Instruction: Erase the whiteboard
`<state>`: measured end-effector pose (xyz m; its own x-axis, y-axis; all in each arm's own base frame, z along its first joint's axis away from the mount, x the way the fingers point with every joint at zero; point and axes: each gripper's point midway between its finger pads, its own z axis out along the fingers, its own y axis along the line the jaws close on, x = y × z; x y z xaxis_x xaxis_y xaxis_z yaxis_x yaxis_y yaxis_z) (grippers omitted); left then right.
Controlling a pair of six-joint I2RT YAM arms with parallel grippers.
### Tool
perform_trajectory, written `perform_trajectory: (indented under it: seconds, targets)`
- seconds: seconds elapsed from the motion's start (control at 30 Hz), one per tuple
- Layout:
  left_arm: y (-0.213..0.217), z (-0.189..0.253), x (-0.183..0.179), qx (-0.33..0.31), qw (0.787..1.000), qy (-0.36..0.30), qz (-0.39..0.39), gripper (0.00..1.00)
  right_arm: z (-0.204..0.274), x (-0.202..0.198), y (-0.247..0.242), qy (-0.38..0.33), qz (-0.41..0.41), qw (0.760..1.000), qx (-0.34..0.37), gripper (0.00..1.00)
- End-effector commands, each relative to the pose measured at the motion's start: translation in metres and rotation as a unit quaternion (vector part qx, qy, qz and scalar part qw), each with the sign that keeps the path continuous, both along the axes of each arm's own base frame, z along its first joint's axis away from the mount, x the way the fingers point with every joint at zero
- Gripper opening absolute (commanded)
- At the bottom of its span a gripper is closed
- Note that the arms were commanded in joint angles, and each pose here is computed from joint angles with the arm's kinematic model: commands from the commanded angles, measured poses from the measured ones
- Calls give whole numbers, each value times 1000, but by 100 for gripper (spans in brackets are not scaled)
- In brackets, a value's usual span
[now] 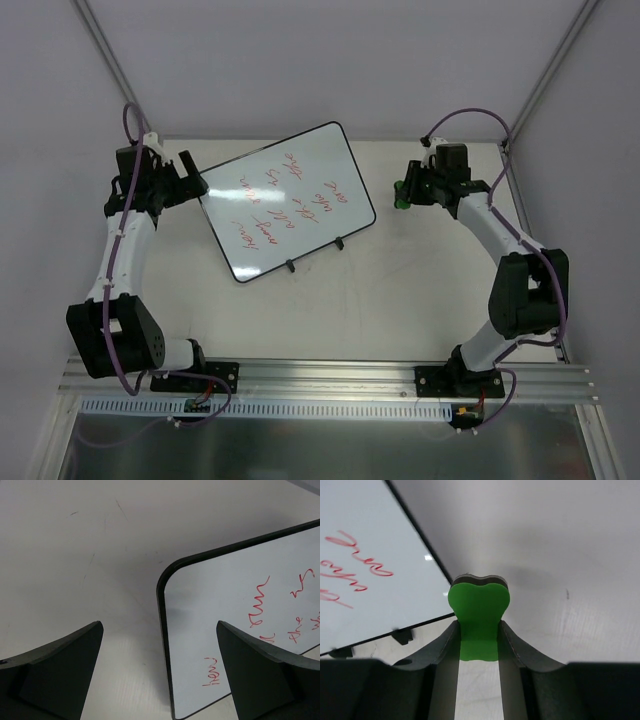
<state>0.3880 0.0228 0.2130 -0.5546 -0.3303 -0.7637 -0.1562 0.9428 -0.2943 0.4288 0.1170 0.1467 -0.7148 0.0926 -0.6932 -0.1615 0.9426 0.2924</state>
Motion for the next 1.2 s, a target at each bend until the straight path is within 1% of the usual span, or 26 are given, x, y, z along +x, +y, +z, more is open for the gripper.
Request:
perform_trajectory:
  seconds: [0.0, 0.03, 0.1, 0.2, 0.27, 0.3, 0.37, 0.4, 0.57, 0.63, 0.67, 0.9, 1.0, 1.1, 1.17]
  targets:
    - [0, 10, 22, -6, 997, -59, -55, 99, 35, -5, 43, -89, 102, 991, 14, 15]
    - [-2, 12, 24, -14, 995, -65, -69, 99, 44, -5, 50, -111, 112, 987, 14, 15]
    - [-2, 17, 32, -12, 993, -78, -90, 98, 50, -12, 75, -126, 144, 982, 7, 16]
    - [-5, 25, 42, -5, 989, -94, -117, 97, 60, -11, 106, -158, 181, 970, -28, 17]
    - [-6, 29, 51, 2, 985, -104, -139, 94, 56, -10, 119, -158, 194, 968, -36, 17]
    - [-7, 26, 56, 4, 983, -104, -153, 90, 63, -11, 130, -164, 205, 965, -28, 17]
    - [-12, 35, 63, 4, 978, -117, -175, 87, 65, -12, 140, -164, 211, 963, -21, 18]
    - [-15, 33, 66, -3, 976, -116, -187, 86, 66, -16, 148, -166, 219, 961, -21, 18]
    - [-11, 31, 84, 18, 970, -123, -210, 80, 63, -26, 161, -163, 239, 957, -27, 18]
    - [-16, 23, 87, 9, 966, -119, -232, 76, 60, -32, 168, -159, 250, 955, -28, 18]
    - [-17, 22, 88, 7, 964, -120, -238, 72, 60, -33, 169, -159, 252, 954, -29, 18]
    - [-28, 8, 90, -19, 952, -117, -283, 63, 56, -43, 176, -152, 265, 952, -32, 18]
    - [-29, 6, 86, -39, 947, -116, -295, 60, 54, -47, 178, -150, 269, 951, -32, 18]
    - [-27, 5, 82, -55, 946, -115, -298, 60, 53, -50, 179, -148, 271, 951, -31, 18]
    - [-28, 5, 78, -69, 944, -114, -303, 66, 51, -51, 179, -146, 272, 951, -32, 18]
